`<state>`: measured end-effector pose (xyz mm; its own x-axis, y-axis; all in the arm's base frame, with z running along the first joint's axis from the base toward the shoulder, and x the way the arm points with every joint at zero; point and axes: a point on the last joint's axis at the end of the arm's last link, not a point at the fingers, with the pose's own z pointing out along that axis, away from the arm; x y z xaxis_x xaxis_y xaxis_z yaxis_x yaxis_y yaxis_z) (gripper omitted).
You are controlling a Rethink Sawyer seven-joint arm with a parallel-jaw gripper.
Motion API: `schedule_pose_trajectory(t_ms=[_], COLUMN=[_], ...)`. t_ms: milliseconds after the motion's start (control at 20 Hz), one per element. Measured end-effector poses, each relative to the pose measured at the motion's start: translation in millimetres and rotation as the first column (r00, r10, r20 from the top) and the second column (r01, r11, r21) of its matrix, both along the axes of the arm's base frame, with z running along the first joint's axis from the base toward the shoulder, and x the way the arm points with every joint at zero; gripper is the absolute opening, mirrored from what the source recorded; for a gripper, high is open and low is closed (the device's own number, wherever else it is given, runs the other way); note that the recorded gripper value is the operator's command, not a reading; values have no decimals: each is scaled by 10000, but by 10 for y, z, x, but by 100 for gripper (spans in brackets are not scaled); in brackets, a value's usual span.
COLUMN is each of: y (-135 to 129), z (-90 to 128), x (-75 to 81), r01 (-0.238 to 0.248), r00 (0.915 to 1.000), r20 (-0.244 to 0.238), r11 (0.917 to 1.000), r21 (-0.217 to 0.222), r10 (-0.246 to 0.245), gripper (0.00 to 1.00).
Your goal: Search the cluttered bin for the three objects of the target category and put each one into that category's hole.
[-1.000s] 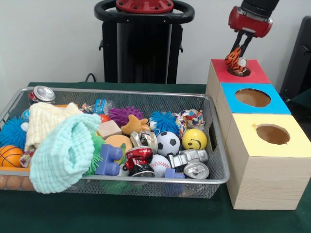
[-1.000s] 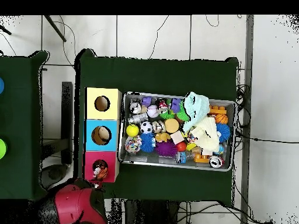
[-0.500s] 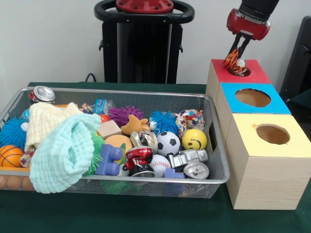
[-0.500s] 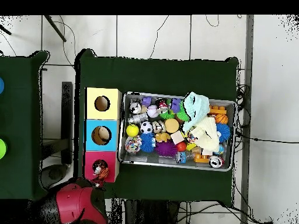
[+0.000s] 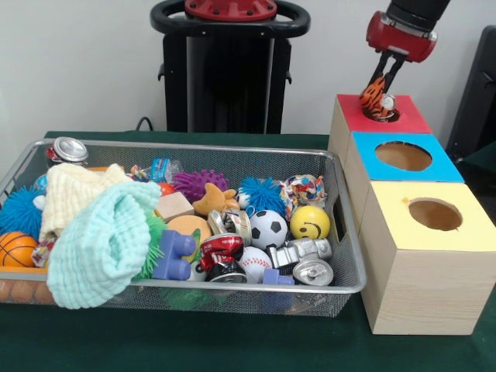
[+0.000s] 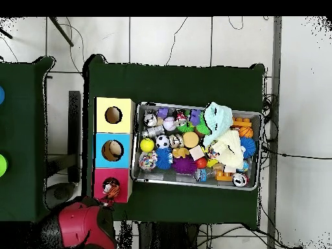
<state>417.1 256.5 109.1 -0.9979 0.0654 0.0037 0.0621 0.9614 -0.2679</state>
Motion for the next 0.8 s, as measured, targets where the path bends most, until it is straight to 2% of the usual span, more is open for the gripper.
schedule_pose_trajectory(t_ms=[350, 800], y=[60, 25], z=[107, 114], x=[183, 452], r01=[107, 269], r00=[9998, 9996], r20=[-155, 66], r11=[9999, 9996], r21=[-15, 30], r10=[-107, -269], gripper=[0, 0])
